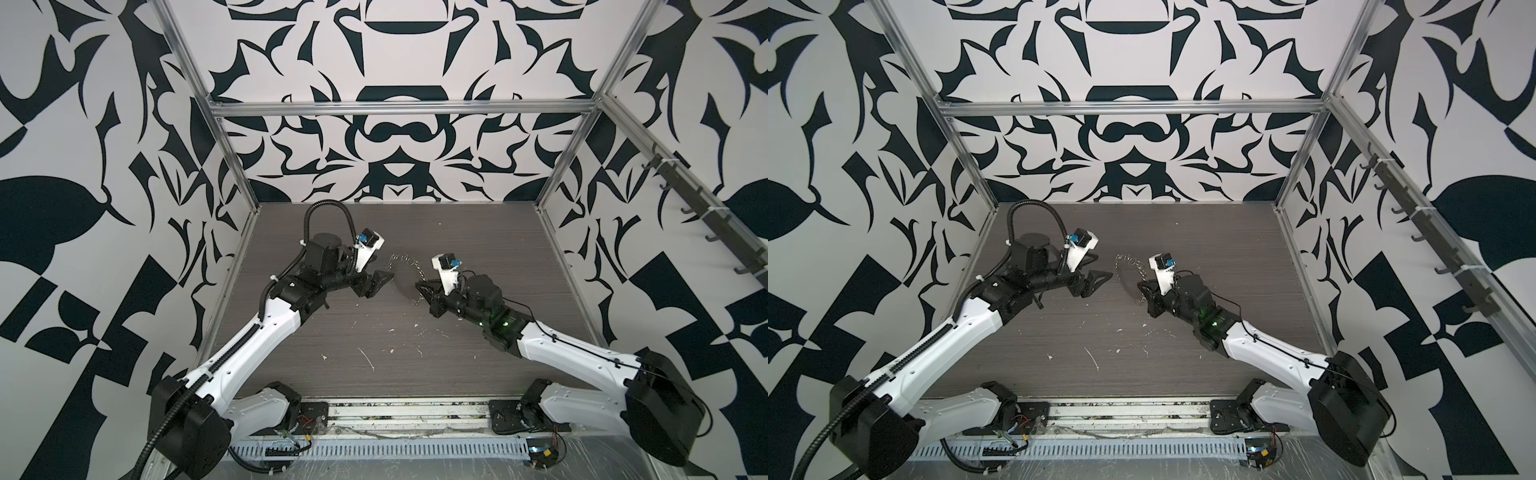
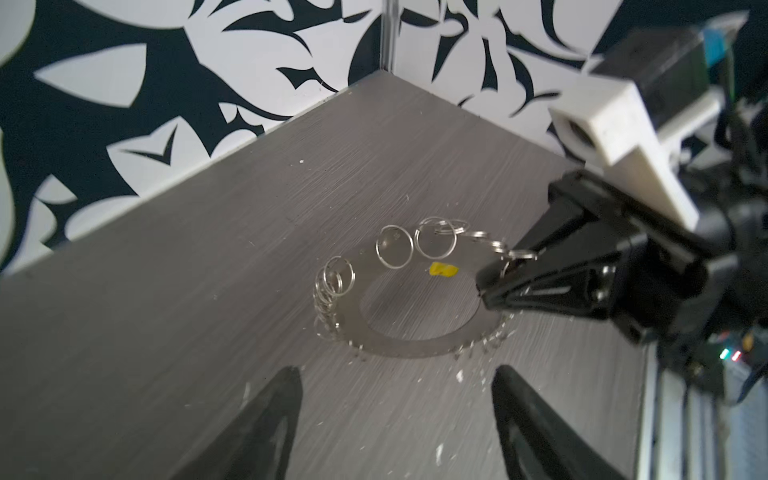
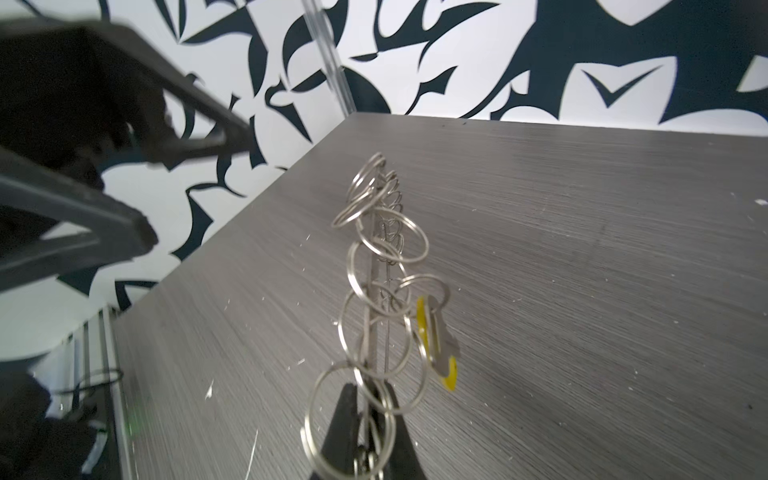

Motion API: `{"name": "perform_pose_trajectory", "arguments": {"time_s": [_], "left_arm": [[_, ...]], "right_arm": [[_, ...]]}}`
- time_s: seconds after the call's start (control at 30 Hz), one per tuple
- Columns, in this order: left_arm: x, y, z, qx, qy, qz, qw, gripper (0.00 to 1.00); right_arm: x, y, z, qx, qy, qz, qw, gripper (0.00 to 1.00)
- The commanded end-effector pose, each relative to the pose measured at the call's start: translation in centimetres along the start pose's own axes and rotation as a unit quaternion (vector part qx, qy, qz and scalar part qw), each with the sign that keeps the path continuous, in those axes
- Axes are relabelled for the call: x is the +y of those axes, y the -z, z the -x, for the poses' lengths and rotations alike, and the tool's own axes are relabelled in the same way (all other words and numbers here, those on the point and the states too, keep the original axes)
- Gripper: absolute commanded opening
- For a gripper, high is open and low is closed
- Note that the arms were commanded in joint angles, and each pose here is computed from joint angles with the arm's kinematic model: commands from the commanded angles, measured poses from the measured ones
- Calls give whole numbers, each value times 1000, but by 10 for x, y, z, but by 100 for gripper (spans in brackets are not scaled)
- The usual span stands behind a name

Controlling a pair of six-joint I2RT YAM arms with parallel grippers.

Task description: Remove the keys from the keyring

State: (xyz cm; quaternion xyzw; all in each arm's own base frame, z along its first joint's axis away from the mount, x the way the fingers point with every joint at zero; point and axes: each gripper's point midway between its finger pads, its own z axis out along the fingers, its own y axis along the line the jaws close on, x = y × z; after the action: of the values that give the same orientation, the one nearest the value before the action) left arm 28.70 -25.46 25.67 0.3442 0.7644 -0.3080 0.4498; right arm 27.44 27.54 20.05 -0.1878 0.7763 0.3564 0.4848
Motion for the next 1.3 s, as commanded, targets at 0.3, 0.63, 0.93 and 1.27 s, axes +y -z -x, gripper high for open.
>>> {"name": "perform_pose_trajectory", "arguments": {"time_s": [0.3,0.63,0.93,1.27], "left_arm": [[3,-52,13,-16,267,-9,963,67],[3,-68,17,0,304,-16,952,66],[8,-65,7,32,339,13,940,67],[9,-55,14,47,357,34,932,67]], "right_arm": [[10,-21,31,-77,32,-65,994,0],[25,-28,33,-94,126,-86,984,0],[24,-27,48,-138,206,-157,956,0],[9,-22,62,-169,261,-264,913,0]]}}
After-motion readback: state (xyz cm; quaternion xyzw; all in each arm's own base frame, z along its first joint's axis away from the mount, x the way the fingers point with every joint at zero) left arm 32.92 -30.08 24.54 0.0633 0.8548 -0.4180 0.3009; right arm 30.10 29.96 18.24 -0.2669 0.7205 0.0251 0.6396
